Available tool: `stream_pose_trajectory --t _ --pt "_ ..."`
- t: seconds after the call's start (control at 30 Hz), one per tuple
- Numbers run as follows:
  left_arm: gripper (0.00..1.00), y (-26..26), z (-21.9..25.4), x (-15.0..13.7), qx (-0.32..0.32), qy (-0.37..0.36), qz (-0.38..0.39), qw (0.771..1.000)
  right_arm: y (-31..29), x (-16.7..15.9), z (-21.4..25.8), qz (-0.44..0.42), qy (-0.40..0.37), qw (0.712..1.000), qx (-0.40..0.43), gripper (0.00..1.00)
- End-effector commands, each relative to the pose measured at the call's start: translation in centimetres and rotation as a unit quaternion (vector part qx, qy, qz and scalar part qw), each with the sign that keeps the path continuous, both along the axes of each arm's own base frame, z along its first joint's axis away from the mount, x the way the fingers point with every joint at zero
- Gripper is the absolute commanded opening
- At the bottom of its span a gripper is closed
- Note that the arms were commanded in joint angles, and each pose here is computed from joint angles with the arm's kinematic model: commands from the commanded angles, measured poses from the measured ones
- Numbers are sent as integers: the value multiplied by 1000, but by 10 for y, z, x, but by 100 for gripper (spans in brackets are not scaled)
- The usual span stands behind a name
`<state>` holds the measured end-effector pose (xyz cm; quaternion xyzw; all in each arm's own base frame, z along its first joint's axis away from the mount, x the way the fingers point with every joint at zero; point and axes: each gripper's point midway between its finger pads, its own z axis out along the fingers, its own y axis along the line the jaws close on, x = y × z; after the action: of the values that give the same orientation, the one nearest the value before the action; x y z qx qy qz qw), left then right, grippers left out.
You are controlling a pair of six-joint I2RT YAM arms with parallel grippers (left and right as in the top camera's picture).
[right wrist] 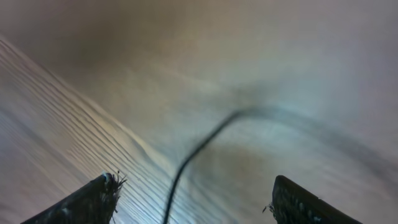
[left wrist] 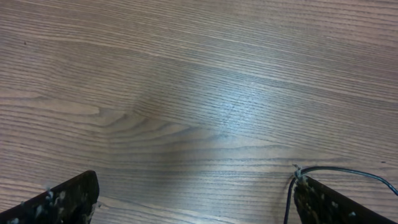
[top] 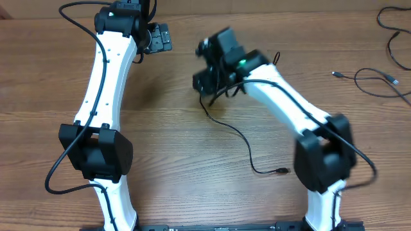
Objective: Untangle cables
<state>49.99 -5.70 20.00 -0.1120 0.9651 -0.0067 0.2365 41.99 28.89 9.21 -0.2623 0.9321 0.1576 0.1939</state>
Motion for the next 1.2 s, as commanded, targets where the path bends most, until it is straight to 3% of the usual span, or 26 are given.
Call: stream_pose_trajectory --t 0.0,0.1,0.13,0.17,0.2,0.4,0.6,0.77,1.0,1.17 --pt "100 -4 0 2 -1 -2 -7 1000 5 -13 -33 -1 42 999 -4 79" --pt "100 -3 -1 2 0 -1 -7 1000 3 -16 -54 -2 60 998 -16 75" --pt "100 -3 -1 1 -1 0 -7 1000 3 -17 -59 -2 64 998 -18 48" --pt "100 -3 -1 1 0 0 -7 1000 3 -17 -62 -2 67 998 -20 8" --pt "100 -3 -1 1 0 0 -7 1000 2 -17 -64 -3 69 997 -21 4" --pt "100 -3 -2 0 0 4 -7 1000 -3 -5 -33 -15 41 999 -26 4" --pt "100 -3 -2 -1 0 5 -7 1000 -40 28 125 -76 -75 994 -25 4" --pt "100 -4 -2 -1 0 5 -8 1000 -84 22 236 -119 -146 982 5 4" --pt "100 -4 -2 -1 0 4 -8 1000 -166 -7 298 -216 -162 963 22 4" --pt "100 -4 -2 0 0 3 -8 1000 -250 -17 296 -317 -131 939 1 4"
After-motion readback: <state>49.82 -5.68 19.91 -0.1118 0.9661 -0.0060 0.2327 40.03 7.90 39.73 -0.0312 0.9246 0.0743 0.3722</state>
